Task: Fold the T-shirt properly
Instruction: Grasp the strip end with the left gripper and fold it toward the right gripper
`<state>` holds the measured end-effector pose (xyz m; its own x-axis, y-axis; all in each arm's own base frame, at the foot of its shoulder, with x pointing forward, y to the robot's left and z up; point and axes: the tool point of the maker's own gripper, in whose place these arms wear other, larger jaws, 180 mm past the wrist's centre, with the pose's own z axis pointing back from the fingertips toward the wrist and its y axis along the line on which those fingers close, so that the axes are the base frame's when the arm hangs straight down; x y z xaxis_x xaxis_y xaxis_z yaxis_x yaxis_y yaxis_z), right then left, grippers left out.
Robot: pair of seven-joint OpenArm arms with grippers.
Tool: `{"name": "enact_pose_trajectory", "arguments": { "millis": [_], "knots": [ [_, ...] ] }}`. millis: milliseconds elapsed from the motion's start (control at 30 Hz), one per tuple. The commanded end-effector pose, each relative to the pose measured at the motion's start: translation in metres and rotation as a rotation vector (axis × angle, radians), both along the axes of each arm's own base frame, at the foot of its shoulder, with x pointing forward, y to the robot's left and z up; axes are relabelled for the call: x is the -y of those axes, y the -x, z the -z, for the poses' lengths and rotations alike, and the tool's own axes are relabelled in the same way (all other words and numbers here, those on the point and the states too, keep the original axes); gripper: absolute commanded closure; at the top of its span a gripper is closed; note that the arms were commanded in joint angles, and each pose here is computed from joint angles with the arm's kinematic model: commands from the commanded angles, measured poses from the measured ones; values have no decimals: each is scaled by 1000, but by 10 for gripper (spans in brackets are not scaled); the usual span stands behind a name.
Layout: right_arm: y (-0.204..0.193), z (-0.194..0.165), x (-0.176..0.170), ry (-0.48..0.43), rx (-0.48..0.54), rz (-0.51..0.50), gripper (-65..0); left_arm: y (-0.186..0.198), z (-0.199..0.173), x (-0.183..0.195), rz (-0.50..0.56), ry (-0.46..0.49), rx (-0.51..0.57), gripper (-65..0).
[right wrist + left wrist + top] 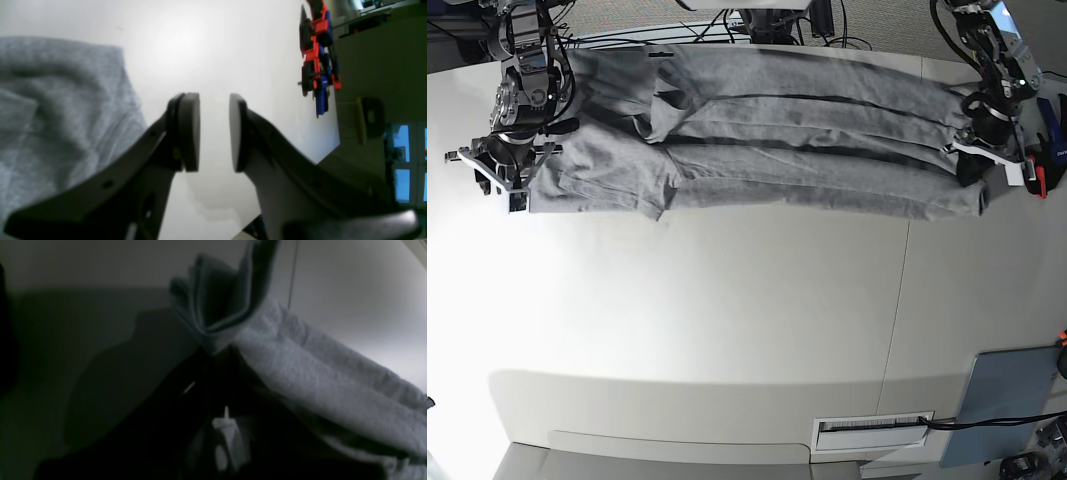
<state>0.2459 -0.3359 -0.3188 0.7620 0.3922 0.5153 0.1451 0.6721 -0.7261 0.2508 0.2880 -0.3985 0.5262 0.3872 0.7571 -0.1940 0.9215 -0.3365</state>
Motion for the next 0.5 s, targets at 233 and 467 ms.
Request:
{"name": "enact_pose_trajectory", "arguments": {
  "millis": [233,467],
  "knots": [
    [-8,-17,4,40,54,-15,-156,-6,-59,54,127,125,105,0],
    [-10,-18,3,41,59,-22,-156,9,-78,140,239,350,151,0]
  ]
}}
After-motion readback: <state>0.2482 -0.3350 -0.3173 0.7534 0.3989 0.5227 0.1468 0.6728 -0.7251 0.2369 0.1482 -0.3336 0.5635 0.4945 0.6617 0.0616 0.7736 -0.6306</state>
